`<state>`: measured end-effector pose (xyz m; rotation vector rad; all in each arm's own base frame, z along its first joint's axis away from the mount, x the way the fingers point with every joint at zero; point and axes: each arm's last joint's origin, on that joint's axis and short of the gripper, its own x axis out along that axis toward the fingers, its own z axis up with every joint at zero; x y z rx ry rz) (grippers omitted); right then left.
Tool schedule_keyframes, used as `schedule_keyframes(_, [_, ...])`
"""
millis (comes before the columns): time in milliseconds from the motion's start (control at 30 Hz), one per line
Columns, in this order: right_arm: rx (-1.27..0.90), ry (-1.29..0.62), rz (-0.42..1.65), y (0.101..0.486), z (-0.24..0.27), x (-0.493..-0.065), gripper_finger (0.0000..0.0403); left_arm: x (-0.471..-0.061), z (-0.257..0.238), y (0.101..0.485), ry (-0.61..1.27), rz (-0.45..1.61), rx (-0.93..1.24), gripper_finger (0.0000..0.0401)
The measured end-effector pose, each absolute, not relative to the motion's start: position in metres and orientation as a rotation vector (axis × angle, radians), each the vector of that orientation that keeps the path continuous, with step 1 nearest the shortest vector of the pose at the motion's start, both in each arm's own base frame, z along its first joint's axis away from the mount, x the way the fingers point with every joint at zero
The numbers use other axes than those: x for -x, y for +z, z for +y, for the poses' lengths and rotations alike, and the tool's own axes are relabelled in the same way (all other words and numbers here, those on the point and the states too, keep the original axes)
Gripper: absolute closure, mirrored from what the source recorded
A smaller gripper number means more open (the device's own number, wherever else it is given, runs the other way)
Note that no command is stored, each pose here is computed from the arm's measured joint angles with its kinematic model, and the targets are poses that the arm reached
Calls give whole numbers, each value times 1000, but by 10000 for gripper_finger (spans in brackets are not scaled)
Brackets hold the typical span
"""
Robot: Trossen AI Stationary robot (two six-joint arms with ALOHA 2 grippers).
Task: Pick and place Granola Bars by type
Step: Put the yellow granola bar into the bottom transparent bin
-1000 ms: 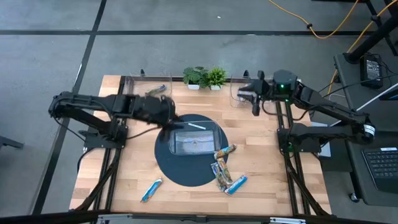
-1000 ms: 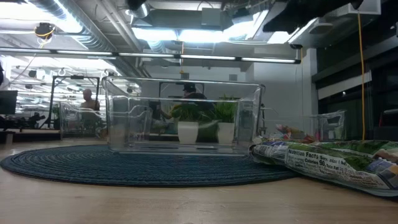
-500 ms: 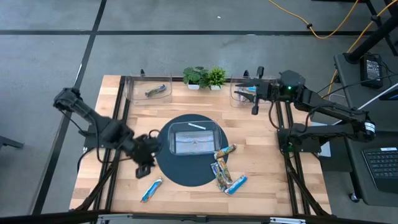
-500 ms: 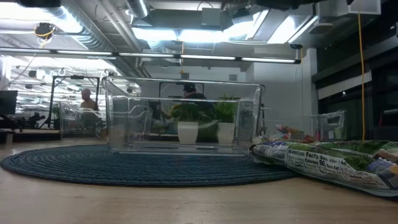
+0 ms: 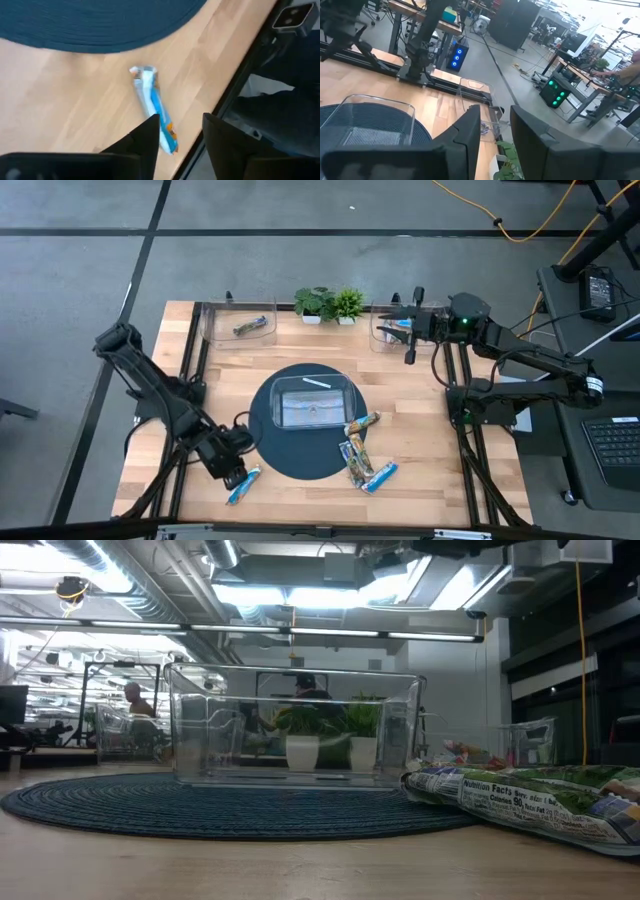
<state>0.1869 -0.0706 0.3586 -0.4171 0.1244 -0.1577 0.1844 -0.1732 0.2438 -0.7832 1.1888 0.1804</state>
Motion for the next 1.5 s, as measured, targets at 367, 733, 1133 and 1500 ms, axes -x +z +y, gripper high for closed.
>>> schedule_keyframes(367, [363, -157, 128, 358, -70, -187, 292, -203, -197, 196, 309, 1253, 754, 156])
schedule_keyframes(733, [338, -153, 142, 356, -70, -187, 292, -217, -211, 153, 407, 1290, 739, 145])
schedule_keyframes(1133, [333, -130, 141, 356, -70, -187, 292, -220, -214, 143, 406, 1334, 758, 245])
schedule_keyframes(1500, [329, -129, 141, 355, -70, -187, 292, -219, -212, 155, 373, 1313, 773, 391])
